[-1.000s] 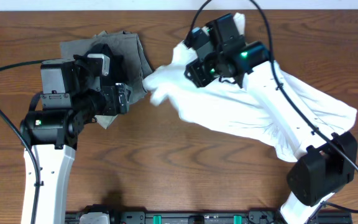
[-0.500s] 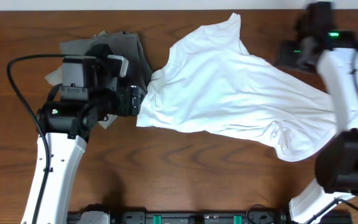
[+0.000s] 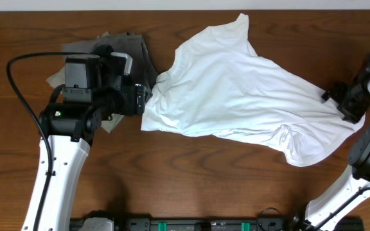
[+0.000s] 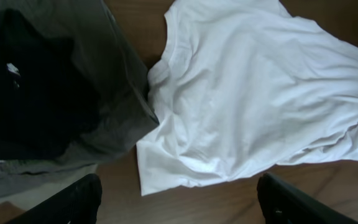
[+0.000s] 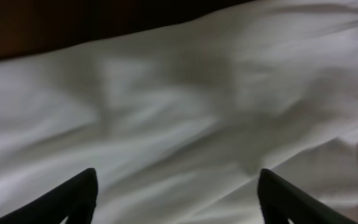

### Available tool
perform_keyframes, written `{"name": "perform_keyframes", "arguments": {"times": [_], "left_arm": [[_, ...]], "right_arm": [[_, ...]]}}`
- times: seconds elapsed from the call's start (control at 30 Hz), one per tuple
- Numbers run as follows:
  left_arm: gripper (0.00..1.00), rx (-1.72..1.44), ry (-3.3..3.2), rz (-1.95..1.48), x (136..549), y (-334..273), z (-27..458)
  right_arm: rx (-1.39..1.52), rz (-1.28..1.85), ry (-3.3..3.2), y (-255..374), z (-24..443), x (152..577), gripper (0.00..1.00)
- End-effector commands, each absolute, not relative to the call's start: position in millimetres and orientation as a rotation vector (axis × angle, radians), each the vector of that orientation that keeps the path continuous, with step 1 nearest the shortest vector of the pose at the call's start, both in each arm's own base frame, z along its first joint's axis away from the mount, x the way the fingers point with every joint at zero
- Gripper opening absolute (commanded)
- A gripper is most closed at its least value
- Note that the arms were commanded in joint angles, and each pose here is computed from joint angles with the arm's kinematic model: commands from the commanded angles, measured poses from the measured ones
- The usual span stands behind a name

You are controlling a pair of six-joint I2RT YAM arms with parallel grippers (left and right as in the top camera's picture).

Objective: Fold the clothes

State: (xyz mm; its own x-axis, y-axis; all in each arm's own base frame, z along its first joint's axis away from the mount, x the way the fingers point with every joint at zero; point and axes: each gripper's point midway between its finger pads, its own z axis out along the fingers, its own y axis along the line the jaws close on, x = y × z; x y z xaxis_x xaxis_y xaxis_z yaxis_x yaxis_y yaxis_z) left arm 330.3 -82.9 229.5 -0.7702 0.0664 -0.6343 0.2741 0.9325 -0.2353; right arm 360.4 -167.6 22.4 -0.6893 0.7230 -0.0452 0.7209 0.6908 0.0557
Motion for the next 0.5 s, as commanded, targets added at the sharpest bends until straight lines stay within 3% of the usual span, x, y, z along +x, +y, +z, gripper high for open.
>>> {"name": "perform_keyframes", "arguments": {"times": [0.0, 0.1, 0.17, 0.27, 0.47], "left_arm": [[0.82, 0.264, 2.394, -0.396, 337.0, -83.0, 239.7], [0.82, 0.264, 2.389, -0.396, 338.0, -83.1, 240.6], [0.82, 0.264, 2.389, -0.396, 338.0, -83.1, 240.6], [0.82, 0.250, 2.390, -0.402, 338.2, -83.2, 240.8], [0.82, 0.228, 2.393, -0.410, 338.4, -83.2, 241.0]], "right_arm": [[1.265, 0.057, 2.790, -179.6, 12.5, 357.2, 0.82], [1.255, 0.053, 2.748, -184.9, 4.7, 362.1, 0.72], [1.244, 0.049, 2.726, -186.3, -1.8, 364.7, 0.56], [1.258, 0.049, 2.693, -186.7, -13.4, 364.4, 0.50], [1.335, 0.054, 2.578, -192.9, -33.0, 364.7, 0.07]]}}
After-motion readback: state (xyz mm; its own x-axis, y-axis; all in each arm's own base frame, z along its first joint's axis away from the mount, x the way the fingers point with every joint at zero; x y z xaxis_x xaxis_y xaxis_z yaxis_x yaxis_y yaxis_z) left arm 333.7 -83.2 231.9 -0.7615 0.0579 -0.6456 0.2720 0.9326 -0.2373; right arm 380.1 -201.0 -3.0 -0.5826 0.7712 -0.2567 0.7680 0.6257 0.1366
